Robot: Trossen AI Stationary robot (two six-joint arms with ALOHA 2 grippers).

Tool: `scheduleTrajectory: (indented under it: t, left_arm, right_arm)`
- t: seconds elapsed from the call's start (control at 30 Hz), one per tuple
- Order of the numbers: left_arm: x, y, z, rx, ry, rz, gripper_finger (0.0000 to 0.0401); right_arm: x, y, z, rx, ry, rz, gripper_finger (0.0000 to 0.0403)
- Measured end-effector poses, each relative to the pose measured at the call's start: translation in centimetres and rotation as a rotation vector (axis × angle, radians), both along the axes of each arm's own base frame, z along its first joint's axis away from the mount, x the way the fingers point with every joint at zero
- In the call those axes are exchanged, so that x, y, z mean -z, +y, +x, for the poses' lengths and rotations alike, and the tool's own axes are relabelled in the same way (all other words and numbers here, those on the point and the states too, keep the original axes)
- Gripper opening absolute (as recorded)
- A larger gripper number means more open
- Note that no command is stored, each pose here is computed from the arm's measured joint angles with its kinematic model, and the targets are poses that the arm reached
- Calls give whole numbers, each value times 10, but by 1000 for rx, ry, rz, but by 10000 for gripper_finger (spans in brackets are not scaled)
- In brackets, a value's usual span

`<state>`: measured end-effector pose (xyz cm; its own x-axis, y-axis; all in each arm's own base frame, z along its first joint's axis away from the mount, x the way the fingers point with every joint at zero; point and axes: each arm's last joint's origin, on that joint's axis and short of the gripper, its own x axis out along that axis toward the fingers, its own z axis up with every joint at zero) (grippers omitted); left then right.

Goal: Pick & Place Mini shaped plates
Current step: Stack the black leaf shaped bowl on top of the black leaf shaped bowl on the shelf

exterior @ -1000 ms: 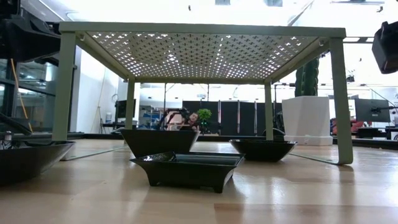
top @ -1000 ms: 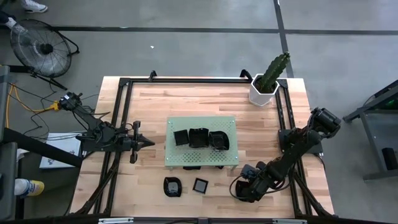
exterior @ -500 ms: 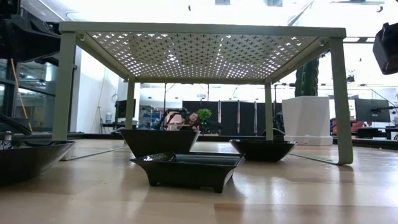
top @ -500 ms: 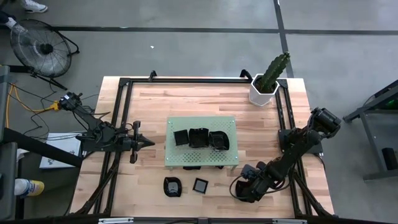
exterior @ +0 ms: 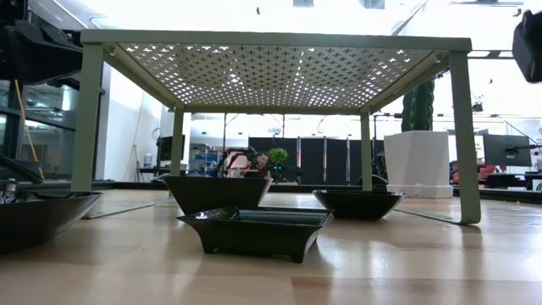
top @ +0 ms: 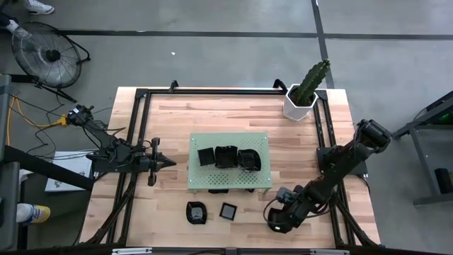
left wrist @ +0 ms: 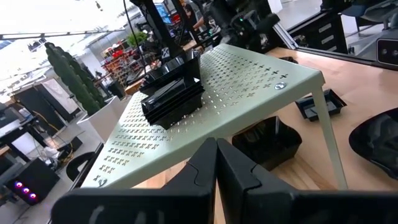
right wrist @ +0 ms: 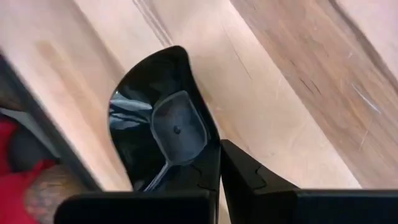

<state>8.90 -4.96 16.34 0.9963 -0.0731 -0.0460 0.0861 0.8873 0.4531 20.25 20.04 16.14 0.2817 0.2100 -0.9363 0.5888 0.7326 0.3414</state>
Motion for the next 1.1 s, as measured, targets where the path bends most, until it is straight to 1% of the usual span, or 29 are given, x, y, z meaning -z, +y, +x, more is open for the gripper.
scheduleTrajectory:
  t: [0.4,0.6,0.7,0.87,1.1]
  left_arm:
    - [0,0,0,0,0,-3,1]
    - [0,0,0,0,0,-3,1]
    - [0,0,0,0,0,-3,1]
    - [0,0,0,0,0,-2,1]
    - [0,0,0,-6,0,-1,1]
  right_arm:
    - [-59,-16,-13,73,-200,129,1]
    - [-85,-29,-20,132,-361,124,0]
    - [-96,-36,-23,131,-424,115,0]
    - [-108,-53,-20,107,-474,108,0]
    - [-115,-87,-5,43,-482,108,0]
